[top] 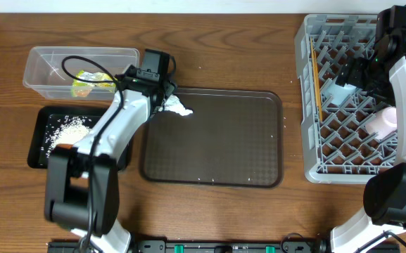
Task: Sort waste into correct bins and load items into the dishwasher rack
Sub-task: 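Lower the left gripper and grasp the white tissue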
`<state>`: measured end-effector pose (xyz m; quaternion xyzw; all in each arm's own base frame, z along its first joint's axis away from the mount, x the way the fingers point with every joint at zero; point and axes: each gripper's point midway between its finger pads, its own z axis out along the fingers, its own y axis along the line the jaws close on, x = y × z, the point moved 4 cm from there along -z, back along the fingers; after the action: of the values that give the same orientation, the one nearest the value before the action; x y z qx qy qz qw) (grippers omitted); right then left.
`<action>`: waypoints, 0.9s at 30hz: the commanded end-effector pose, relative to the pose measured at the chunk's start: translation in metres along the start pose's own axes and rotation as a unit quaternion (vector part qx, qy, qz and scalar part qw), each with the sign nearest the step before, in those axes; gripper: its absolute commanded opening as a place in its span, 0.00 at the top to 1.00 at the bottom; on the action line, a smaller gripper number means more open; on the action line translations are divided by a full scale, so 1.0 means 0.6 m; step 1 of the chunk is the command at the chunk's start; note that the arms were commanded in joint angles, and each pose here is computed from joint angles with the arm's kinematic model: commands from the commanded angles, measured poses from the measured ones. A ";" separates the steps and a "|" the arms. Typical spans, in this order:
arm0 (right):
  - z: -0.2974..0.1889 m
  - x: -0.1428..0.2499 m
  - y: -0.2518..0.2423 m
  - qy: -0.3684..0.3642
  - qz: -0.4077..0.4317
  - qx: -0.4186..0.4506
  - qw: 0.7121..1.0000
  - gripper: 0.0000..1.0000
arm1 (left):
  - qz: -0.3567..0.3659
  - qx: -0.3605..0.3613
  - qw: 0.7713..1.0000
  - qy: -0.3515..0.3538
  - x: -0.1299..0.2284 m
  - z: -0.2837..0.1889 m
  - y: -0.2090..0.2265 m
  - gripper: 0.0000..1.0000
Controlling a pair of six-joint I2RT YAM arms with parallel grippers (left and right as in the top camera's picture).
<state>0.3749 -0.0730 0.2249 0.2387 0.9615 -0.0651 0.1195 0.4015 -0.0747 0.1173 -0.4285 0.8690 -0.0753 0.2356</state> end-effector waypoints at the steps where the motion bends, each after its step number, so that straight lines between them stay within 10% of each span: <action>1: 0.000 0.000 -0.003 0.000 0.009 0.002 1.000 0.01 | 0.028 0.003 0.999 -0.035 -0.019 -0.025 -0.006 0.20; 27: 0.000 0.000 -0.003 0.000 0.008 0.002 1.000 0.01 | 0.189 -0.066 0.979 -0.038 0.080 0.058 -0.008 0.24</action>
<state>0.3749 -0.0730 0.2248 0.2387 0.9615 -0.0652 0.1193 0.3925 -0.1153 0.0765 -0.2871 0.9256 0.0254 0.2455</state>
